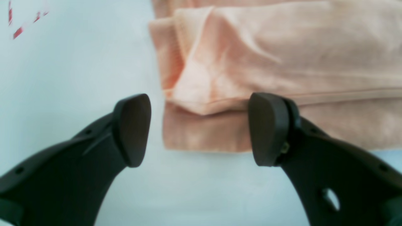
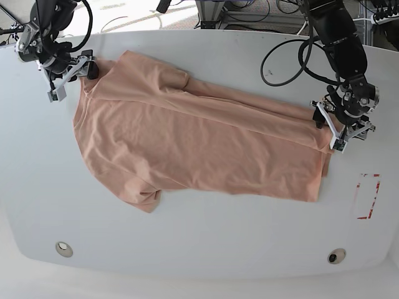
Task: Fold the T-shirt properly
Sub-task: 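Move both grippers to the shirt's side edge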
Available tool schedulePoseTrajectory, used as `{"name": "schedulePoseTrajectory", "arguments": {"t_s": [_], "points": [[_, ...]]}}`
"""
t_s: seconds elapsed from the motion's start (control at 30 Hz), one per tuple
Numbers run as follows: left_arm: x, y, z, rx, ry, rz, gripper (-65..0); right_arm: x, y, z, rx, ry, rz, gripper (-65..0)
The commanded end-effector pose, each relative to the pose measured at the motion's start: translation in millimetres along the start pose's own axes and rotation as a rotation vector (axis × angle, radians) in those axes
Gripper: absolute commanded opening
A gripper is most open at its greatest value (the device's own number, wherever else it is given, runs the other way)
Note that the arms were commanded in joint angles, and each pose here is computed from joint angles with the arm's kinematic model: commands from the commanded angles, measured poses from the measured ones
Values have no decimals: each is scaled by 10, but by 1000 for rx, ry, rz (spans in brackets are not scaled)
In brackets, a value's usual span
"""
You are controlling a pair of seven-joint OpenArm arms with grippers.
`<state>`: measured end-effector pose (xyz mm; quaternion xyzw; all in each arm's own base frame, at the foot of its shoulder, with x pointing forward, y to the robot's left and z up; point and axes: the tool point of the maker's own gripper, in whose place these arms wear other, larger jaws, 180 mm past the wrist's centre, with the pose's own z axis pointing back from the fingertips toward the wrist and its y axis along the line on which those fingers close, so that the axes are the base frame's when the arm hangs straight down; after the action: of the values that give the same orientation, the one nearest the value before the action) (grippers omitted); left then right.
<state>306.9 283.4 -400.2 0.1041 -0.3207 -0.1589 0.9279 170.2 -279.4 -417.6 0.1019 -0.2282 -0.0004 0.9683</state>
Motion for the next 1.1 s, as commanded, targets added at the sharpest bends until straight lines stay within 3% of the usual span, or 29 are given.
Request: {"name": "schedulePoseTrajectory", "arguments": {"t_s": [0.0, 0.07, 0.13, 0.2, 0.3, 0.63, 0.77, 1.07], "points": [[-10, 138, 5, 25, -8, 30, -207, -36, -18, 16, -6, 24, 10, -384], [-100, 93, -49, 6, 16, 38, -233, -36, -18, 16, -6, 24, 10, -466], [-187, 51, -103, -13, 40, 52, -346, -34, -23, 18, -7, 24, 11, -593], [-228, 31, -115, -19, 51, 54, -443, -33, -42, 30, -12, 26, 15, -650], [-242, 29, -116, -20, 53, 56, -515, -39, -52, 39, -15, 29, 17, -650], [-168, 117, 125, 42, 13, 6, -533, -73, -138, 99, -35, 47, 34, -650], [-186, 147, 205, 63, 19, -12, -650, -96, -138, 103, -36, 52, 34, -650], [-627, 105, 543, 99, 116, -60, -650, -116, -353, 261, -87, 88, 82, -650]]}}
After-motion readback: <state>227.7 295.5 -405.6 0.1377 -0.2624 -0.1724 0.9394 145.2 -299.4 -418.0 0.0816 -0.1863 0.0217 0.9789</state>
